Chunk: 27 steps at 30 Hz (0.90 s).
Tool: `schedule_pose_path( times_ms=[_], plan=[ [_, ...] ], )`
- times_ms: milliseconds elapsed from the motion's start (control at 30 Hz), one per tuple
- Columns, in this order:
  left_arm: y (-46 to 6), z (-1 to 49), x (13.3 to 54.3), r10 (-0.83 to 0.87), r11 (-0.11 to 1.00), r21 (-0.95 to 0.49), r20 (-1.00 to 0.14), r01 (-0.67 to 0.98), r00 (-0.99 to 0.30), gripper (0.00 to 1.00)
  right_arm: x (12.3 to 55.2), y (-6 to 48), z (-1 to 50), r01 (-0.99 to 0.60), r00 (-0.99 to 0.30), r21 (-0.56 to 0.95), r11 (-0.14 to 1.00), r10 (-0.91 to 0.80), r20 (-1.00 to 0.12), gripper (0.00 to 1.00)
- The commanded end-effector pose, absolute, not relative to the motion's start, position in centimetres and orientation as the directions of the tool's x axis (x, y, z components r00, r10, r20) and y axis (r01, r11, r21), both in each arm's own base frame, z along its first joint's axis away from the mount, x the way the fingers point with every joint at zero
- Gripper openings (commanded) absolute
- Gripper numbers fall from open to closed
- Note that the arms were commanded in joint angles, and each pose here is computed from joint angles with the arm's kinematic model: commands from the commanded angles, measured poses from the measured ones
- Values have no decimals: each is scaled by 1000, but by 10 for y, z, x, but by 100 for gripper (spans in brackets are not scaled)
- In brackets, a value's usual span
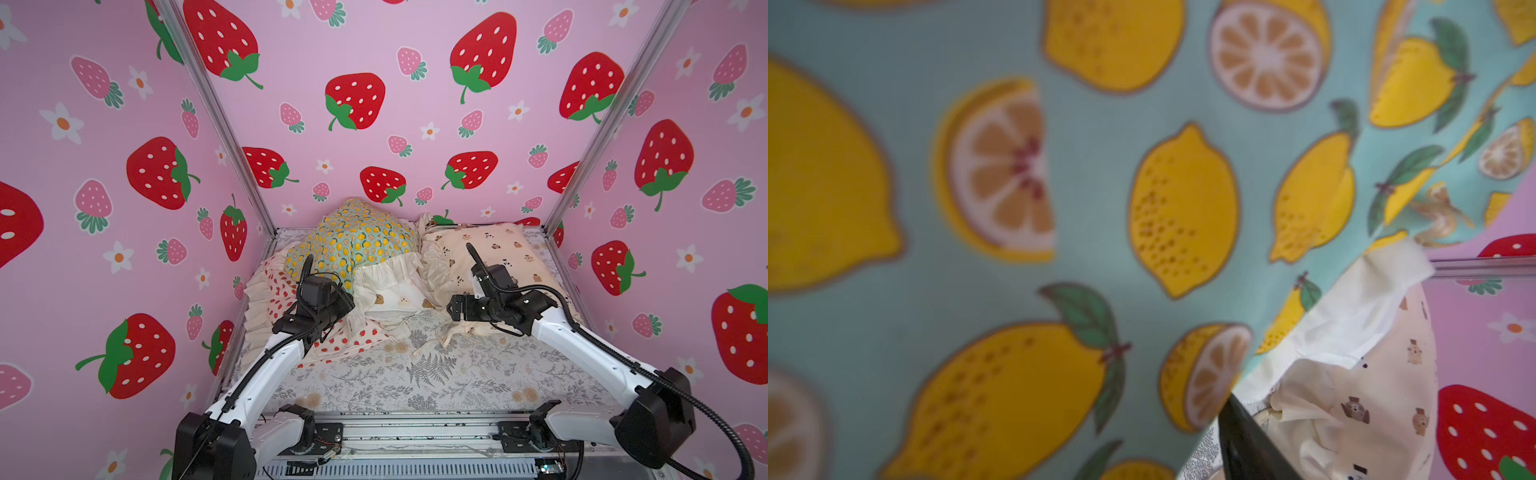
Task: Zip up pillowcases
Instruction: Place the pillowcase at the center of the board, then adjust the pillowcase on the pillowcase.
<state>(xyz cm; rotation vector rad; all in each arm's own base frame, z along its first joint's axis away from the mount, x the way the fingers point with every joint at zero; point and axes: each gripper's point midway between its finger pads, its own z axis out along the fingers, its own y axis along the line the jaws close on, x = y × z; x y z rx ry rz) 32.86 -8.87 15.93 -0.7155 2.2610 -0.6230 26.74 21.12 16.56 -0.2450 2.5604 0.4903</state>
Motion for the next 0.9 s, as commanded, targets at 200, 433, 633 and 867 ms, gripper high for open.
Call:
schedule_pose_path(
  times_ms=[200, 433, 633, 867],
  plan=[
    [-104, 215, 367, -689, 666, -717, -485, -206, -539, 24, 258, 203, 171, -248, -850, 295, 923, -61, -522, 100],
    [-153, 309, 383, -689, 624, -781, -534, -25, -490, 0, 260, 193, 194, -250, -811, 276, 928, -46, -583, 100],
    [-242, 373, 375, -654, 598, -793, -568, 118, -499, 0, 260, 160, 221, -182, -790, 271, 945, 24, -613, 100],
    [-380, 343, 370, -545, 596, -785, -549, 168, -633, 0, 269, 110, 240, -37, -758, 293, 955, 164, -632, 100]
  ],
)
